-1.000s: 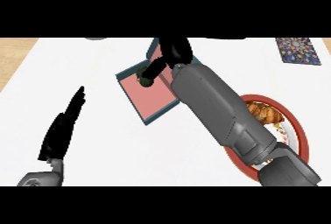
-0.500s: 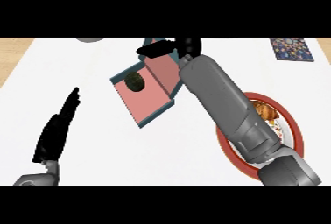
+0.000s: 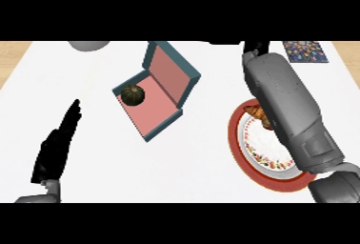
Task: Pick the squash from the plate and place it in the cardboard box
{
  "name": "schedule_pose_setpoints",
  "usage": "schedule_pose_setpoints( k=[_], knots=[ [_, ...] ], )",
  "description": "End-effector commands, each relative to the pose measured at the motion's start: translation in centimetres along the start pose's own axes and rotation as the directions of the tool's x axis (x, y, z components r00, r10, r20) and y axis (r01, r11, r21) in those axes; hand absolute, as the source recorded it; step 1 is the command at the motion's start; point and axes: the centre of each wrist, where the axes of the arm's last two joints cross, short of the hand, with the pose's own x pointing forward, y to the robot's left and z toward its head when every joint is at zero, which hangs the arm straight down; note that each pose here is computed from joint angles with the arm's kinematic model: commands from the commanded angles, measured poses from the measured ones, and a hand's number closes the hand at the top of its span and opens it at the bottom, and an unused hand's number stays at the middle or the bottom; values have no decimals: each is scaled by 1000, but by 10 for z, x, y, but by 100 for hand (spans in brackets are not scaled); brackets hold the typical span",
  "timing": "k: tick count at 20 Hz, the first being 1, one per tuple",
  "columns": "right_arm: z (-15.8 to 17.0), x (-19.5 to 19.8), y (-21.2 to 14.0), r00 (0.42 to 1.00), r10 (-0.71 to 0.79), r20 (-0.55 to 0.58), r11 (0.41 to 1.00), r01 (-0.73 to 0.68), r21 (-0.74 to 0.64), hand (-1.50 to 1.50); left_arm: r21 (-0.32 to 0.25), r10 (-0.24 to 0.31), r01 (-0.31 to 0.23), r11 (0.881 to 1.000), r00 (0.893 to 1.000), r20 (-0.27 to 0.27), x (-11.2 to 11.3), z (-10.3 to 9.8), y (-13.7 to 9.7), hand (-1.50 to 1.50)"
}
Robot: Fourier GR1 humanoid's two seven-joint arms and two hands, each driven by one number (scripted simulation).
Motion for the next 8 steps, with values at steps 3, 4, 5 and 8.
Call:
schedule_pose_setpoints(
  k=[3, 4, 5, 8],
  knots=[
    [-28, -15, -97, 997, -59, 43, 996, 62, -67, -150, 5, 10, -10, 1000, 1000, -14, 14, -7, 12, 0],
    [-24, -20, -107, 999, -36, 23, 999, 36, -27, -150, 20, 2, -2, 1000, 1000, -19, 1, 1, 16, 0],
    [-13, -50, -117, 999, -27, 30, 999, 27, -27, -150, 23, -13, 13, 1000, 1000, -14, -14, 7, 2, 0],
    [-23, -44, -162, 999, -6, 42, 1000, 5, 22, -150, 16, 17, -17, 1000, 1000, -4, -6, -5, 9, 0]
  ],
)
